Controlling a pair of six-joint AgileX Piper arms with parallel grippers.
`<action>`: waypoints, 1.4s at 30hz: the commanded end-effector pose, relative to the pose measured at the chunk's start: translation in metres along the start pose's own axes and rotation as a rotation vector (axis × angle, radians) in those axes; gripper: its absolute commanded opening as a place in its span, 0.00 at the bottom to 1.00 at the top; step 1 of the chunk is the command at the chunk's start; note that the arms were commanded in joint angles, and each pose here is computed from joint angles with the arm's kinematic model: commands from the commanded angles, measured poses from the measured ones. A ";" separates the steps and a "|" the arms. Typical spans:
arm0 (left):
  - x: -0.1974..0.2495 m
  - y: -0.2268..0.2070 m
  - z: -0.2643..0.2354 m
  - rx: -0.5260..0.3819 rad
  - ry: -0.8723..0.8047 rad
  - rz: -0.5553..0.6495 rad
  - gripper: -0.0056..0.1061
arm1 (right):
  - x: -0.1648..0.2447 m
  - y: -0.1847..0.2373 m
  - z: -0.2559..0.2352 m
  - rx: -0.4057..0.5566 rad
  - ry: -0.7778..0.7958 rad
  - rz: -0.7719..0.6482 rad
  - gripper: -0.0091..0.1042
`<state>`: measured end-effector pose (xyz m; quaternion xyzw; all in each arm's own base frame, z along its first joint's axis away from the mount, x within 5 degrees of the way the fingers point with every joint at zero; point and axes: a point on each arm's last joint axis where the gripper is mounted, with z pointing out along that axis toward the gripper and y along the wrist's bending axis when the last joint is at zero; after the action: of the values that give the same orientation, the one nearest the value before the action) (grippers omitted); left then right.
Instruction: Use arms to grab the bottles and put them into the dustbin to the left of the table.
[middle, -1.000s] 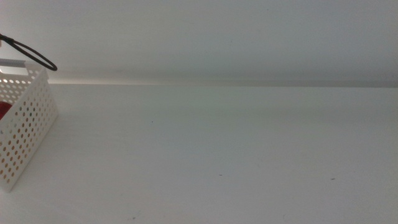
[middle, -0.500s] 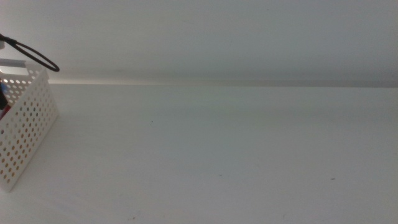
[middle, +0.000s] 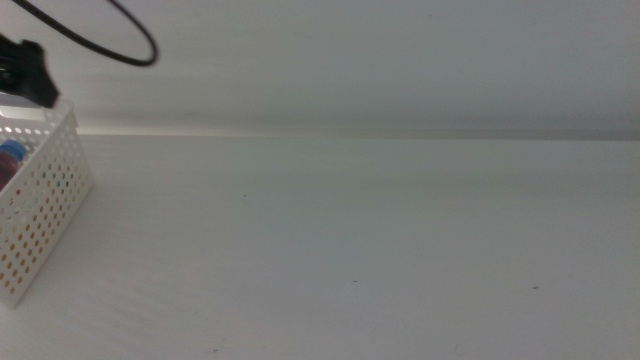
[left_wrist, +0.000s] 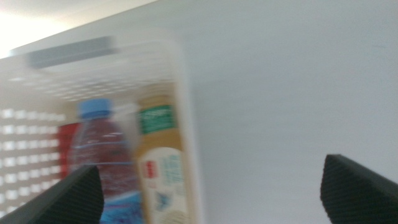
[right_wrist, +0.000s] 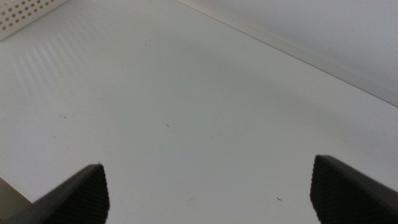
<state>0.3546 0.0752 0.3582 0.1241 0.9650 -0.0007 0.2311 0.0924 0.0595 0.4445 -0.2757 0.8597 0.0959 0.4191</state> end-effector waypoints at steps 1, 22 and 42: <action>0.014 -0.033 -0.019 0.067 0.026 0.026 0.89 | 0.004 -0.001 -0.002 0.009 0.042 -0.010 0.83; 0.134 -0.133 -0.152 0.012 -0.658 0.007 0.89 | 0.004 -0.001 -0.002 0.009 0.042 -0.010 0.83; 0.146 -0.146 -0.158 0.034 -0.745 -0.062 0.89 | 0.004 -0.001 -0.002 0.009 0.042 -0.010 0.83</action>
<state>0.1223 -0.0232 0.4264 0.1035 0.8279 -0.0725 0.5465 0.0924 0.0595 0.4445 -0.2757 0.8597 0.0959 0.4191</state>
